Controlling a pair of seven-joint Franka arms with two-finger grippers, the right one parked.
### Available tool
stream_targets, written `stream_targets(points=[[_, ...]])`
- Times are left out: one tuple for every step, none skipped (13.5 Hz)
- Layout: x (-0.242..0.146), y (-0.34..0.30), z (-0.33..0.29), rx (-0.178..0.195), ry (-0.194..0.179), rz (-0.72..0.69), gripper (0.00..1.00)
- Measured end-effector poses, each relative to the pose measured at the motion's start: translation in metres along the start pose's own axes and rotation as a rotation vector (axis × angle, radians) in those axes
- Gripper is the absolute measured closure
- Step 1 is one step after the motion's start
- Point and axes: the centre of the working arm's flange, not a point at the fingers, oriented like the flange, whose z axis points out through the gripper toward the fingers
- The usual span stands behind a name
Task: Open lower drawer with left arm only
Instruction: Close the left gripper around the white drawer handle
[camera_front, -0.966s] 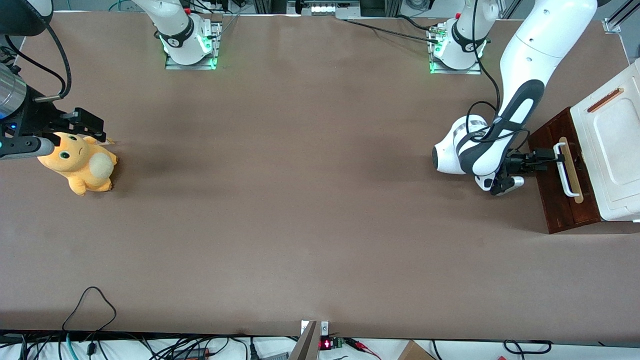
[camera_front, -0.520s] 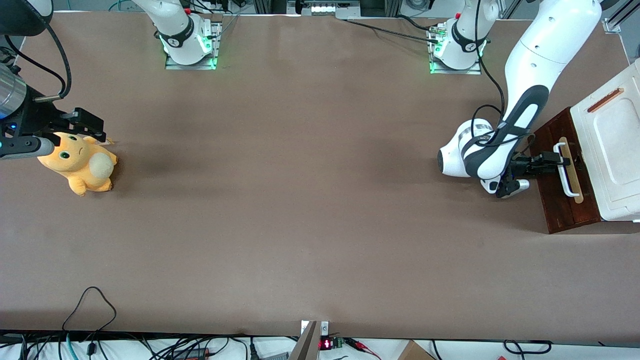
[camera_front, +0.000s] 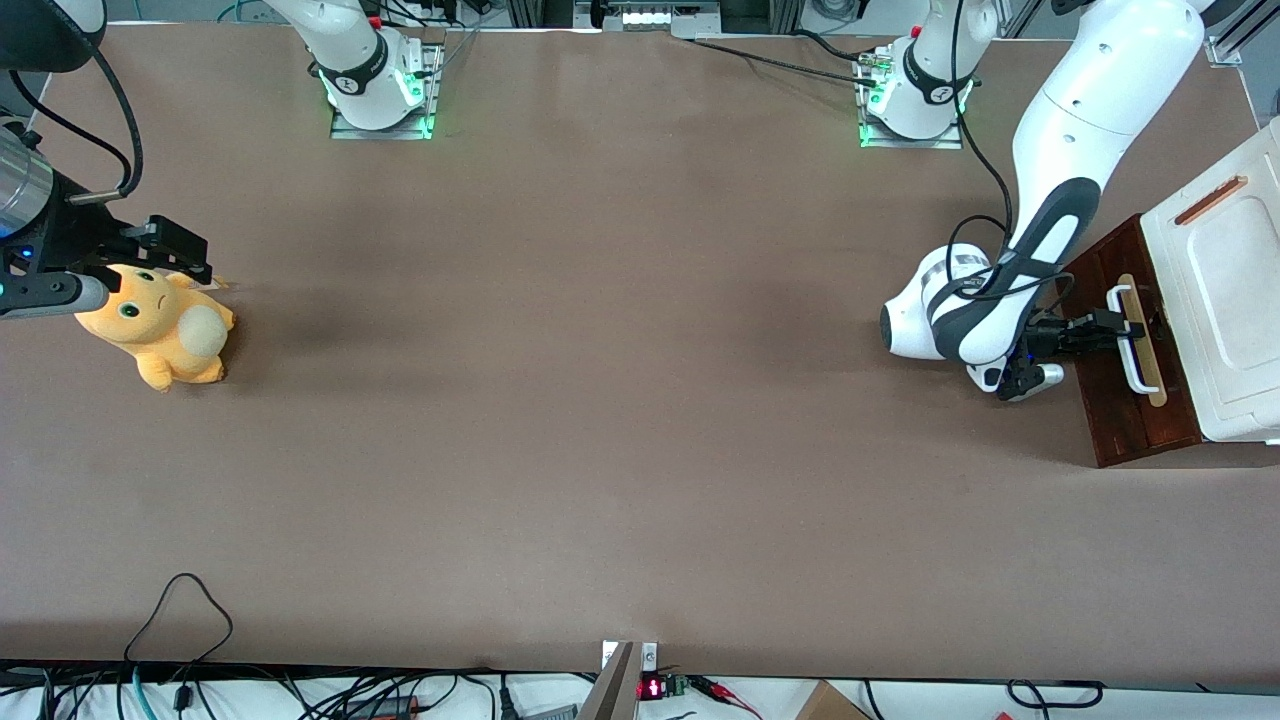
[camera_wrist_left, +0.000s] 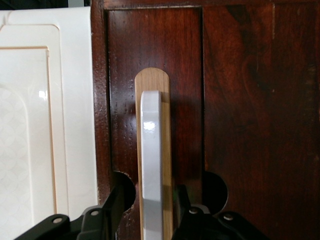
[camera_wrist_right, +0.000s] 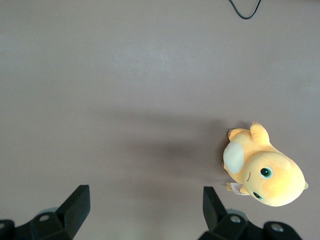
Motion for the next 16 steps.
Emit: stream_targets(points=[[-0.0001, 0.0007, 0.0013, 0.001, -0.001, 0.001, 0.52], [-0.0001, 0.0011, 0.0018, 0.000, -0.002, 0.001, 0.53], [-0.0001, 0.0015, 0.0018, -0.001, -0.002, 0.001, 0.53], [0.0003, 0.0019, 0.0019, -0.003, -0.001, 0.001, 0.55], [0.0011, 0.0020, 0.0020, -0.005, -0.001, -0.001, 0.58], [0.0019, 0.0022, 0.0020, -0.006, -0.001, -0.002, 0.64], [0.0022, 0.0026, 0.0020, -0.007, -0.002, -0.002, 0.65], [0.0024, 0.0031, 0.0020, -0.007, -0.002, -0.001, 0.64], [0.0024, 0.0034, 0.0022, -0.007, -0.002, -0.001, 0.64], [0.0025, 0.0034, 0.0024, -0.007, -0.003, -0.001, 0.64], [0.0026, 0.0034, 0.0028, -0.008, -0.003, -0.002, 0.64], [0.0026, 0.0034, 0.0034, -0.008, -0.005, -0.002, 0.64], [0.0026, 0.0035, 0.0044, -0.008, -0.006, -0.002, 0.64], [0.0025, 0.0036, 0.0055, -0.008, -0.008, -0.001, 0.64], [0.0025, 0.0036, 0.0064, -0.009, -0.010, -0.002, 0.67], [0.0026, 0.0037, 0.0069, -0.010, -0.011, -0.002, 0.70]])
